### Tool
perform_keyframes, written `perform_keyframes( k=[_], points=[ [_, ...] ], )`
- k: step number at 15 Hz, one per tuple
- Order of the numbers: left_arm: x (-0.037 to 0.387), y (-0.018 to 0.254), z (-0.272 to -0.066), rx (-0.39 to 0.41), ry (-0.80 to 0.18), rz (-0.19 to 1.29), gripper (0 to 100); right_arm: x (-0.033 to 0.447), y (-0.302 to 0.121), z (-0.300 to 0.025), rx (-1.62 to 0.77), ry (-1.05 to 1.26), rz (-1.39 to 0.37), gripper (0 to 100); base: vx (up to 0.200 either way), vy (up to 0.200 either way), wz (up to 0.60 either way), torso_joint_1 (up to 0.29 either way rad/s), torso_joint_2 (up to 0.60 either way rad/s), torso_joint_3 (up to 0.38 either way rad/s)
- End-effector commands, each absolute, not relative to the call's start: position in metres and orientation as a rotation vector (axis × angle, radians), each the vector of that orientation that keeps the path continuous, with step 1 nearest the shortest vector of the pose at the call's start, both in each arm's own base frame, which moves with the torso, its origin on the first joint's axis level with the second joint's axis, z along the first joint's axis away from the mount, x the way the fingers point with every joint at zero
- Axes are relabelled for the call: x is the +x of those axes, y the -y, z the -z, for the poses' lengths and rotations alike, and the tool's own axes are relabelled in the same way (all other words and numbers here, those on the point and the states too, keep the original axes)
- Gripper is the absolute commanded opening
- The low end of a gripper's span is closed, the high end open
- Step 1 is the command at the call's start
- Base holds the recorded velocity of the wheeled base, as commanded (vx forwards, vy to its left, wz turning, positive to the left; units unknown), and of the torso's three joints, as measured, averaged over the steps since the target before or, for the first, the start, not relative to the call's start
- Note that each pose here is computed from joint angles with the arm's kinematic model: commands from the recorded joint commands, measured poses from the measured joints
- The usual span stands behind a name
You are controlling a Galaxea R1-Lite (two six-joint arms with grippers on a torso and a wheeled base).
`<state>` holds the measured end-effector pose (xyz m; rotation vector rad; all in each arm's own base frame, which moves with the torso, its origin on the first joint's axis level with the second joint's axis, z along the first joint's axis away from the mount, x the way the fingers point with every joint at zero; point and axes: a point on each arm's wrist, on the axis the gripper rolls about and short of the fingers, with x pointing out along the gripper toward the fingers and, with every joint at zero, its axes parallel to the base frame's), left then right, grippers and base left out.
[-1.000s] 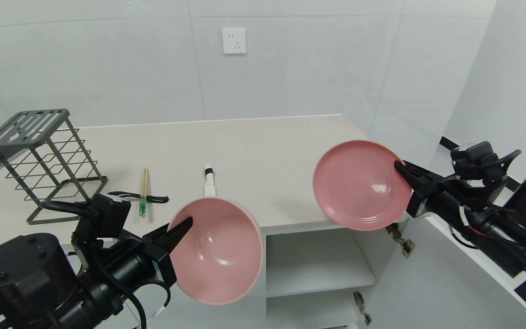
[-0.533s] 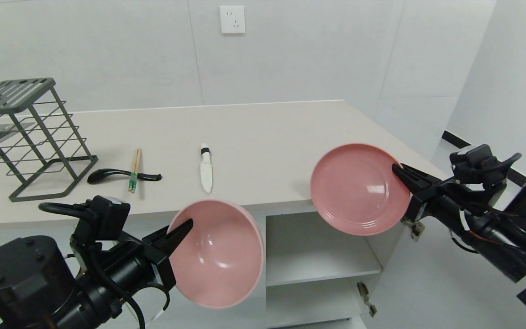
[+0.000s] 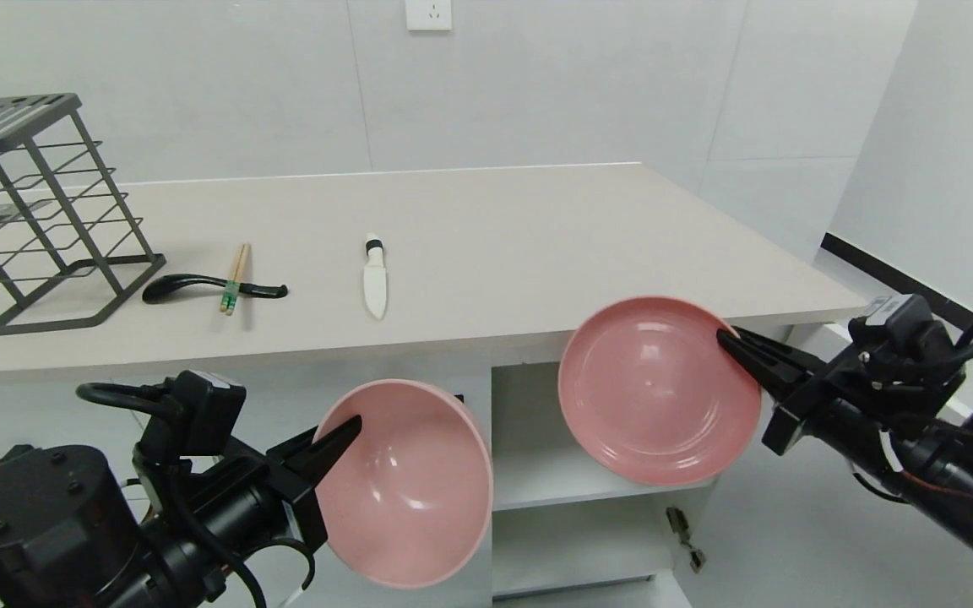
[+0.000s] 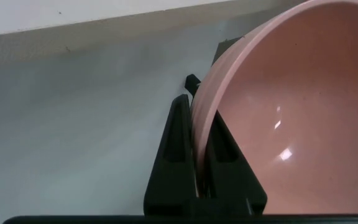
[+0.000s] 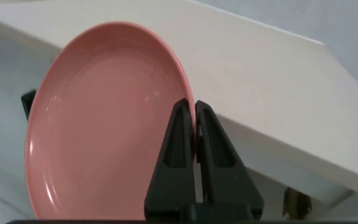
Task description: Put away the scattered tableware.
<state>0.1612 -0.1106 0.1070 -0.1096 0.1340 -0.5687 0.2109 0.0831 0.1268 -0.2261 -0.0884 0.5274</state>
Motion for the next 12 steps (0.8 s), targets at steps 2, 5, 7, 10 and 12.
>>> perform_keyframes(
  k=[2,5,7,10,12],
  points=[
    [0.164,0.112,-0.102,-0.101,-0.16,0.566,0,0.21,-0.081,-0.103,-0.255,-0.025,-0.538,0,0.0,0.0,0.0,0.0,0.0,0.0],
    [0.165,0.113,-0.098,-0.095,-0.177,0.565,0,0.213,-0.081,-0.095,-0.261,-0.059,-0.536,0,0.0,0.0,0.0,0.0,0.0,0.0],
    [0.165,0.113,-0.097,-0.094,-0.183,0.564,0,0.209,-0.081,-0.092,-0.264,-0.078,-0.543,0,0.0,0.0,0.0,-0.083,0.18,0.114],
    [0.162,0.114,-0.093,-0.083,-0.203,0.575,0,0.206,-0.081,-0.088,-0.278,-0.099,-0.55,0,0.0,0.0,0.0,-0.15,0.4,0.245],
    [0.162,0.114,-0.093,-0.081,-0.206,0.576,0,0.207,-0.081,-0.084,-0.28,-0.118,-0.552,0,0.0,0.0,0.0,-0.164,0.43,0.276]
  ],
)
